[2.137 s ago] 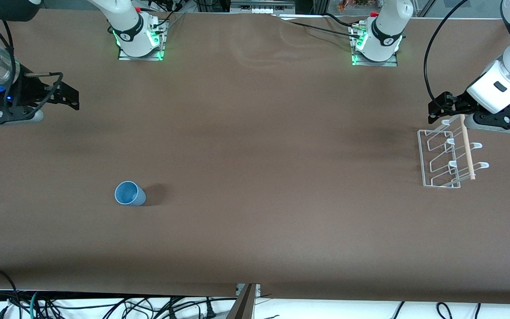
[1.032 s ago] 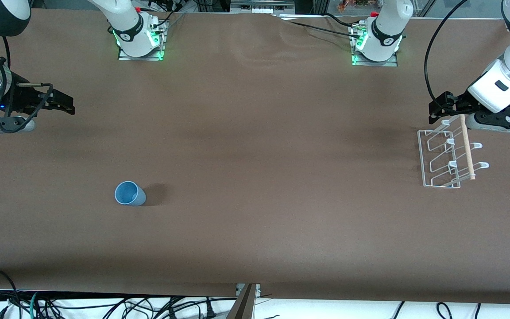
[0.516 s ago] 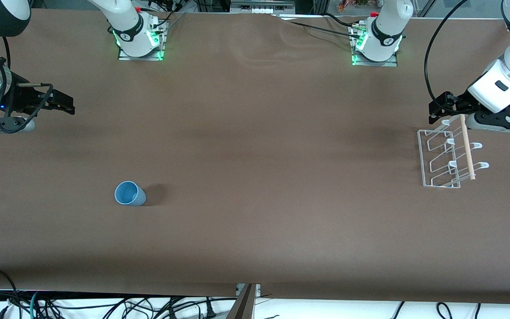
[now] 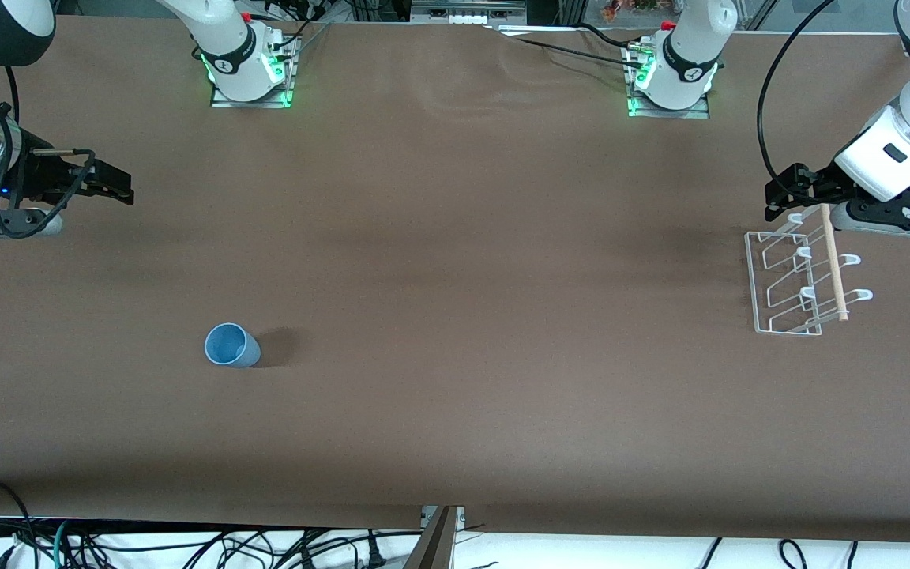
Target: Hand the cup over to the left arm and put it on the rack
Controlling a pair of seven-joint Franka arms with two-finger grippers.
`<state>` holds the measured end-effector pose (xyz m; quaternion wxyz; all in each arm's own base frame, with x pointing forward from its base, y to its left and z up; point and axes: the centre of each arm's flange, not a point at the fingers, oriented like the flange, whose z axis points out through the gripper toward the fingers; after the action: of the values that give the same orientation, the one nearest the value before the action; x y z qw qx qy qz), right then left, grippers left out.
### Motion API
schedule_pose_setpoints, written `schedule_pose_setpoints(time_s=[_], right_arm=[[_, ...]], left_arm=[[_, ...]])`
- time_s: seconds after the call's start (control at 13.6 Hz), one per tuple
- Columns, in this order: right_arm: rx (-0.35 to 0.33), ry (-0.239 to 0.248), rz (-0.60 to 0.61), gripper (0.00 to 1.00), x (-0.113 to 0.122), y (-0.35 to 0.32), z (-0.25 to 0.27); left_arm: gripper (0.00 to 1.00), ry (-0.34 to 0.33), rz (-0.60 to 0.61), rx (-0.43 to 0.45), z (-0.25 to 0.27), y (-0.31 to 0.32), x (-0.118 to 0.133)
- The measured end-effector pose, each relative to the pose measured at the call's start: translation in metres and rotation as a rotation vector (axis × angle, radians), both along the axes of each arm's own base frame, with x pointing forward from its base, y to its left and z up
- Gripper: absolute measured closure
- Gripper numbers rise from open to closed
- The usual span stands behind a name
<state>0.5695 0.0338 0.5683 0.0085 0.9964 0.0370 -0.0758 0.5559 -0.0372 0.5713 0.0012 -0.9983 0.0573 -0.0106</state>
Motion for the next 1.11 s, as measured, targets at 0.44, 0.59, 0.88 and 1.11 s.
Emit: schedule_pose_setpoints(time_s=[0.44, 0.59, 0.88, 1.11], right_arm=[[-0.003, 0.014, 0.001, 0.00, 0.005, 0.001, -0.010], [-0.003, 0.007, 0.018, 0.01, 0.017, -0.003, -0.027], [-0.015, -0.074, 0.031, 0.01, 0.069, -0.015, -0.099], [-0.027, -0.128, 0.045, 0.00, 0.103, -0.007, -0.173]], left_arm=[[0.00, 0.000, 0.000, 0.000, 0.000, 0.000, 0.000], [0.00, 0.000, 0.000, 0.000, 0.000, 0.000, 0.000], [0.00, -0.001, 0.000, 0.000, 0.000, 0.000, 0.000], [0.00, -0.001, 0.000, 0.000, 0.000, 0.000, 0.000]])
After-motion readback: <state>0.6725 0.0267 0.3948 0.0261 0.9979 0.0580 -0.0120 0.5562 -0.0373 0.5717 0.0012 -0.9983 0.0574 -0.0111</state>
